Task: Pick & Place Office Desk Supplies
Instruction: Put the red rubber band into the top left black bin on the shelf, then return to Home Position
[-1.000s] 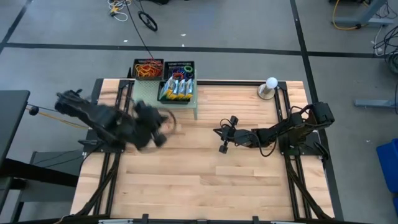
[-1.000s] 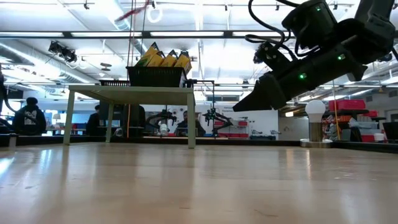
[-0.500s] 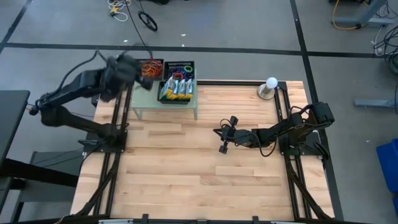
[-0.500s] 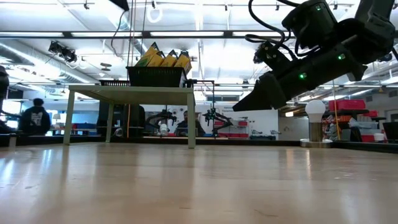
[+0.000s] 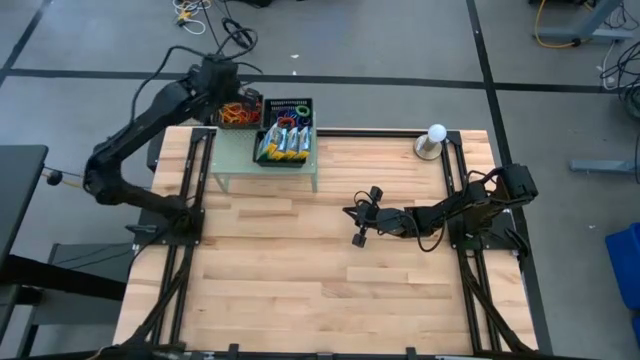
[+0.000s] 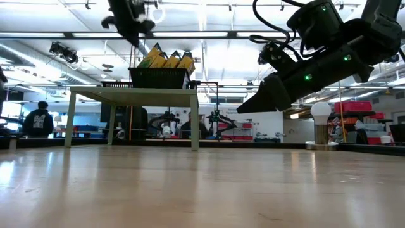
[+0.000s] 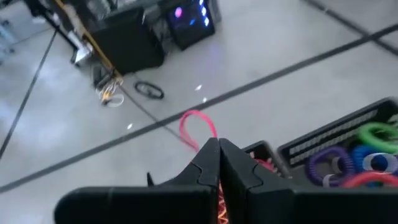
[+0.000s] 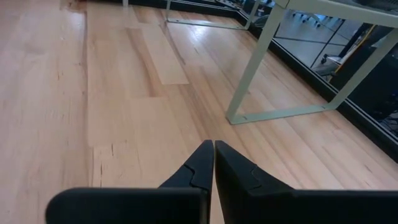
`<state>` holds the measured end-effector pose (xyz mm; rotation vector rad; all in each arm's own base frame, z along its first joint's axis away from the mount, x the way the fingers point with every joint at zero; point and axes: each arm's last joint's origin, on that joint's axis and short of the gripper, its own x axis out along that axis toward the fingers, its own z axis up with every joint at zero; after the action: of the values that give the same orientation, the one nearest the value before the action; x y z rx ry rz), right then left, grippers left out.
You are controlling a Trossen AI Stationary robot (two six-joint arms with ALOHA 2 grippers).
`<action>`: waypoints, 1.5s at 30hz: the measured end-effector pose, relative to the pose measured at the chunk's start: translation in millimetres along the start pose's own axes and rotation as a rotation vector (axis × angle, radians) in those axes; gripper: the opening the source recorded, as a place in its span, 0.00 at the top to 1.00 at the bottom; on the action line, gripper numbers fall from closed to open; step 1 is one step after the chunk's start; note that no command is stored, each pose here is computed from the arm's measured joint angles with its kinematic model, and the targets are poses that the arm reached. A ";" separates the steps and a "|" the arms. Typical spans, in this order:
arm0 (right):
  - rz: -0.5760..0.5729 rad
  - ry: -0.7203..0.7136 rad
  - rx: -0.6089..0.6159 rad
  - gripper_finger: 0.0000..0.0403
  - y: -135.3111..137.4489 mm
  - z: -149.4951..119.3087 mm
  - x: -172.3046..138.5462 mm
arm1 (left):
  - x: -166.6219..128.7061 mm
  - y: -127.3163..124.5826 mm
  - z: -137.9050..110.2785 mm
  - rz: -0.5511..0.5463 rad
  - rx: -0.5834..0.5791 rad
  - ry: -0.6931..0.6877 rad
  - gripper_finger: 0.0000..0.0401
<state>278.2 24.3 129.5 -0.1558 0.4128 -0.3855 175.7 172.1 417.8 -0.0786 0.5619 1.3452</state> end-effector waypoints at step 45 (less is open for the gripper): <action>0.058 0.006 0.022 0.94 2.3 -0.8 -0.5 | 106.5 29.0 -25.6 -0.105 -0.049 0.328 0.78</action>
<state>278.3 26.5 128.5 -0.1213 0.4184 -0.3336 152.0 265.3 357.8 -0.3693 0.7898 1.2509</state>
